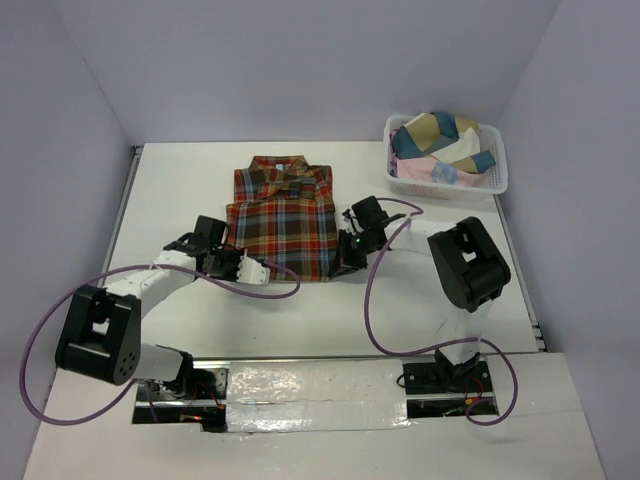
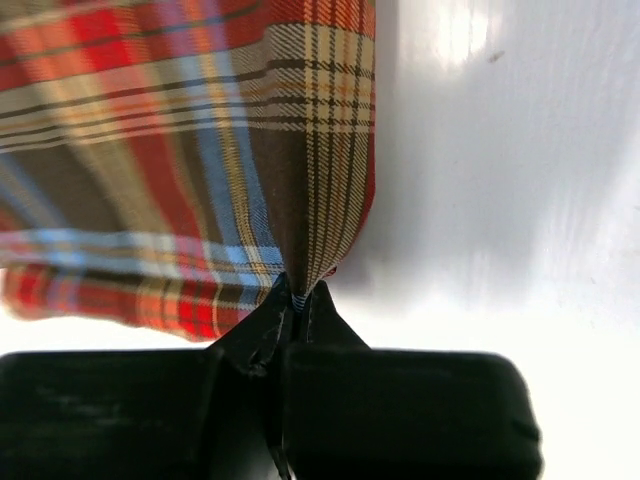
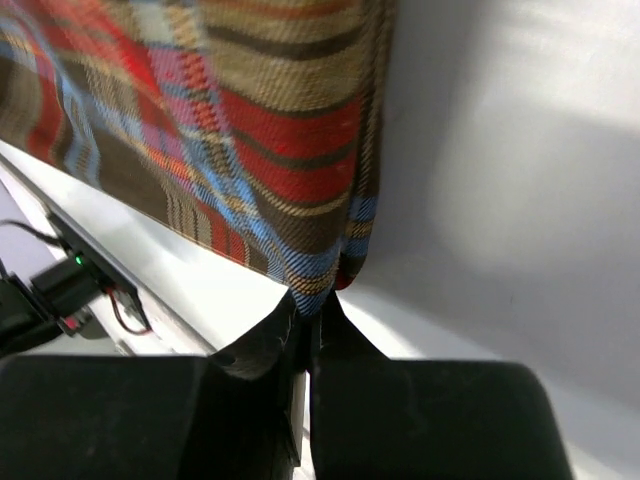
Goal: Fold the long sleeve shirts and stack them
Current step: Fold the shirt
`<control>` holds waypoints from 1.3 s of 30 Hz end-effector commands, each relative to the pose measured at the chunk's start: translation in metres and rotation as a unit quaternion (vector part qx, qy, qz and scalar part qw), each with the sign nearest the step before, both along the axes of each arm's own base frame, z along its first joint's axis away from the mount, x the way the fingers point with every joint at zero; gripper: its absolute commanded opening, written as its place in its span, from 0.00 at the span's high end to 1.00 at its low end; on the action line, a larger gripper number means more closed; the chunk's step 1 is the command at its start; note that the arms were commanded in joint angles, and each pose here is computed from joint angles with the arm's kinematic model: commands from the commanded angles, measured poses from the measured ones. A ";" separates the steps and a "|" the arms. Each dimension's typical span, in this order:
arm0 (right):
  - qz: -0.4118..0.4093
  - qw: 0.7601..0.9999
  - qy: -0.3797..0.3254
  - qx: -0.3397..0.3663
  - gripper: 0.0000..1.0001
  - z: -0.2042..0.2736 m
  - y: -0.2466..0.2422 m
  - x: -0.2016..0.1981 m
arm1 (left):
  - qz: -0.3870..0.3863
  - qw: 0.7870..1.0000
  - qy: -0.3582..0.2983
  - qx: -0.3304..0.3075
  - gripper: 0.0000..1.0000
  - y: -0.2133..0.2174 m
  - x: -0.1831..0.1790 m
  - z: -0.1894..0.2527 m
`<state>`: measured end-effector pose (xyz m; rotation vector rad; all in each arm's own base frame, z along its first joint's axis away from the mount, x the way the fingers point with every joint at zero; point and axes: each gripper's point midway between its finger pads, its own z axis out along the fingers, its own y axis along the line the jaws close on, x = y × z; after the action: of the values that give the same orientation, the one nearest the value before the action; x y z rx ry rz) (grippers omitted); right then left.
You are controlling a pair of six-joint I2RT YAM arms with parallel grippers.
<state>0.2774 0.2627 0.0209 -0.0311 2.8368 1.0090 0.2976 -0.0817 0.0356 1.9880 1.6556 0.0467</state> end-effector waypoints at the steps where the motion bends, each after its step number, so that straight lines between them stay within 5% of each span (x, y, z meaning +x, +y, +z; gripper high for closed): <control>1: 0.028 0.999 -0.036 -0.005 1.00 0.033 -0.009 -0.006 | -0.005 0.999 0.015 -0.030 1.00 -0.009 -0.012 0.033; 12: 0.191 0.979 -0.003 -0.077 1.00 0.081 -0.035 -0.150 | -0.128 0.978 0.140 -0.083 1.00 -0.027 -0.156 0.091; 16: 0.200 0.979 -0.021 -0.044 1.00 0.132 -0.032 -0.164 | -0.051 0.974 0.159 -0.150 1.00 -0.042 -0.156 0.141; 22: 0.168 0.984 -0.047 -0.033 1.00 0.172 -0.019 -0.109 | 0.095 0.954 0.212 -0.190 1.00 -0.057 -0.101 0.155; 29: 0.071 0.995 -0.069 -0.014 1.00 0.173 -0.021 0.014 | 0.260 0.890 0.262 -0.266 1.00 -0.024 0.001 0.151; 39: -0.012 0.999 -0.035 0.008 1.00 0.133 -0.028 0.113 | 0.331 0.871 0.279 -0.234 1.00 -0.003 0.078 0.104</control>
<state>0.3628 0.2446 0.1466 -0.1081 2.8206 1.0105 0.3619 -0.0961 0.1460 1.1047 2.3141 -0.7260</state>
